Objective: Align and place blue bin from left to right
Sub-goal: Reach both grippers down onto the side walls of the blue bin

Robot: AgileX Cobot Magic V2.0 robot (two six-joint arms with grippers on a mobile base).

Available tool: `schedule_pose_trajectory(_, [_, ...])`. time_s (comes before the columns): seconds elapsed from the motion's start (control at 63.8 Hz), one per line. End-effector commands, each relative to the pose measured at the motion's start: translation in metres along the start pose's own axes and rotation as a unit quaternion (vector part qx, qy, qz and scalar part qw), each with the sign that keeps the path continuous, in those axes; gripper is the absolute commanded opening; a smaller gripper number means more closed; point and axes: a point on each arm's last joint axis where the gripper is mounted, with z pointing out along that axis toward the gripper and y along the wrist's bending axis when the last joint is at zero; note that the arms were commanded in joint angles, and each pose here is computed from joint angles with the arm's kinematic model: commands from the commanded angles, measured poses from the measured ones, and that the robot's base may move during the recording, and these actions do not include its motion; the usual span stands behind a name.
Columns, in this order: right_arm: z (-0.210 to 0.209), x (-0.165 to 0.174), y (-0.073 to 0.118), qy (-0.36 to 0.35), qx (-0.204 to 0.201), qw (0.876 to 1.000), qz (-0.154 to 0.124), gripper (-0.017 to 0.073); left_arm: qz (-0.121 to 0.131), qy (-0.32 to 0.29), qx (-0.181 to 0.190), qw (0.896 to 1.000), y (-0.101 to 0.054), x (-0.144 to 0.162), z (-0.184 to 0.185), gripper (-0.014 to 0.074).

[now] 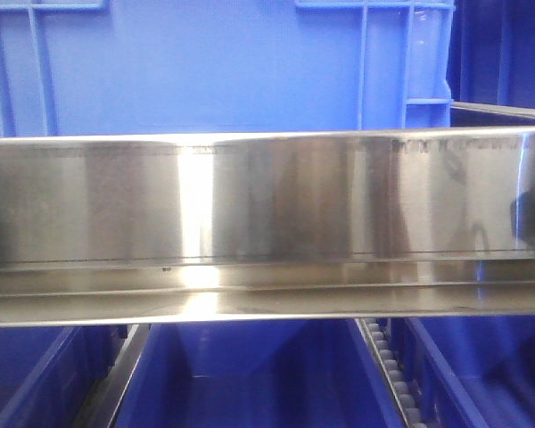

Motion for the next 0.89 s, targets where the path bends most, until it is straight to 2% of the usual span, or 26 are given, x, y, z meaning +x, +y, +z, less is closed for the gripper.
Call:
schedule_pose_trajectory(0.0, [0.0, -0.002, 0.0, -0.012, -0.002, 1.0, -0.006, -0.007, 0.003, -0.011, 0.001, 1.0, 0.0, -0.002, -0.001, 0.0011])
schedule_pose_trajectory(0.627, [0.0, -0.003, 0.0, -0.017, -0.001, 1.0, -0.006, -0.007, 0.003, -0.024, 0.003, 1.0, -0.001, -0.004, -0.001, 0.0011])
schedule_pose_trajectory(0.815, [-0.001, -0.009, 0.0, -0.05, 0.001, 0.999, -0.006, -0.007, 0.003, -0.025, 0.004, 1.0, -0.001, -0.005, -0.001, 0.0011])
schedule_pose_trajectory(0.878, [-0.001, -0.014, -0.001, -0.076, 0.003, 0.997, -0.005, -0.007, -0.008, -0.03, 0.005, 0.999, -0.001, -0.006, -0.001, 0.0011])
